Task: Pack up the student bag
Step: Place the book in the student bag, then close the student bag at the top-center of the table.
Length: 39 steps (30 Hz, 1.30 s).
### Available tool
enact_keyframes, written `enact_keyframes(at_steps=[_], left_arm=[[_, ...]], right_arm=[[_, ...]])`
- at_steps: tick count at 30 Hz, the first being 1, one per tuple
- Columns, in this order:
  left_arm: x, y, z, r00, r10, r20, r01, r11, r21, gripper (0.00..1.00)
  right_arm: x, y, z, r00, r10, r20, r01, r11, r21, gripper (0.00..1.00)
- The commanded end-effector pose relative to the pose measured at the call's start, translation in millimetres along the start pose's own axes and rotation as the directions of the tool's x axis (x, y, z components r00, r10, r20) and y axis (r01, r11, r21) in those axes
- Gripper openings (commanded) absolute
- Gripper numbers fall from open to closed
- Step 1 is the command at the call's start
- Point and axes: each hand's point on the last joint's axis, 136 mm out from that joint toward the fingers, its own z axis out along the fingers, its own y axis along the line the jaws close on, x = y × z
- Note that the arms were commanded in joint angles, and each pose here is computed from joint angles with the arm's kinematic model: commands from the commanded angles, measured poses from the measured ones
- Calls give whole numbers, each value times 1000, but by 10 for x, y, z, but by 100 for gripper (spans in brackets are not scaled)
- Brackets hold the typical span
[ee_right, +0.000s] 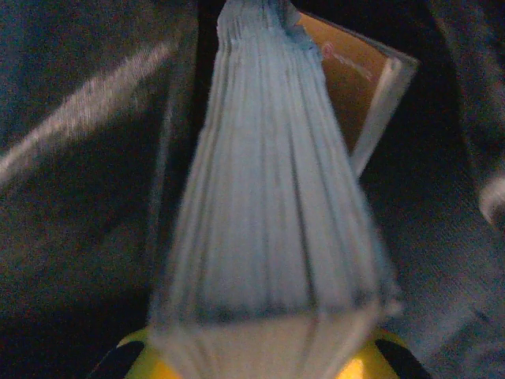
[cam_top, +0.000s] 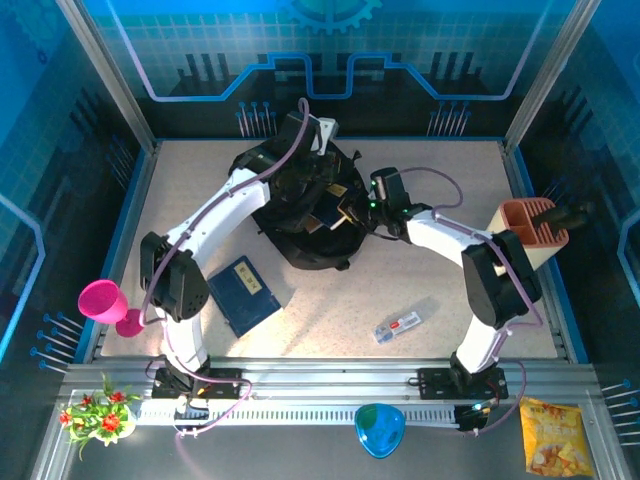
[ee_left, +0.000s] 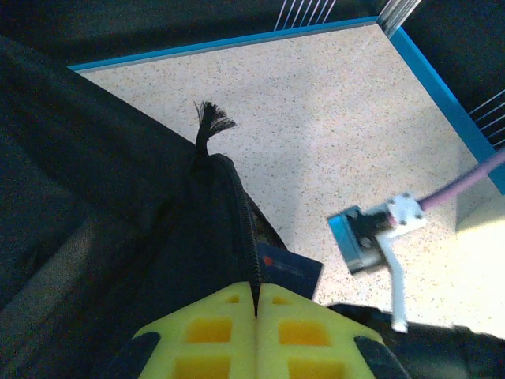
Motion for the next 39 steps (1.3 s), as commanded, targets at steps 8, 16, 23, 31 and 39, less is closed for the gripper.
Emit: enact_keyframes(at_steps=[8,16,23,31,39], left_arm=[[-347,-266,-303,992,-38,121,26,995,98,0],[-364,-256,-291,991,-62,122,50,994,96,0],[-359,-186,-278,991,-61,122,53,996,70,0],[-261,-44,-129,992,-96,88,91,994,57,0],[131,37,127,987,-157,-22,158,984,78,16]], right_arm=[[49,89,581,998,-18,-66,16,1000,-17,15],[17,-112,825,998,-8,-64,13,998,69,25],[19,-126,784,995,-62,-77,68,994,87,36],[149,-57,27,982,-173,-73,175,984,32,60],[93,-506,-934,962,-254,96,233,954,190,77]])
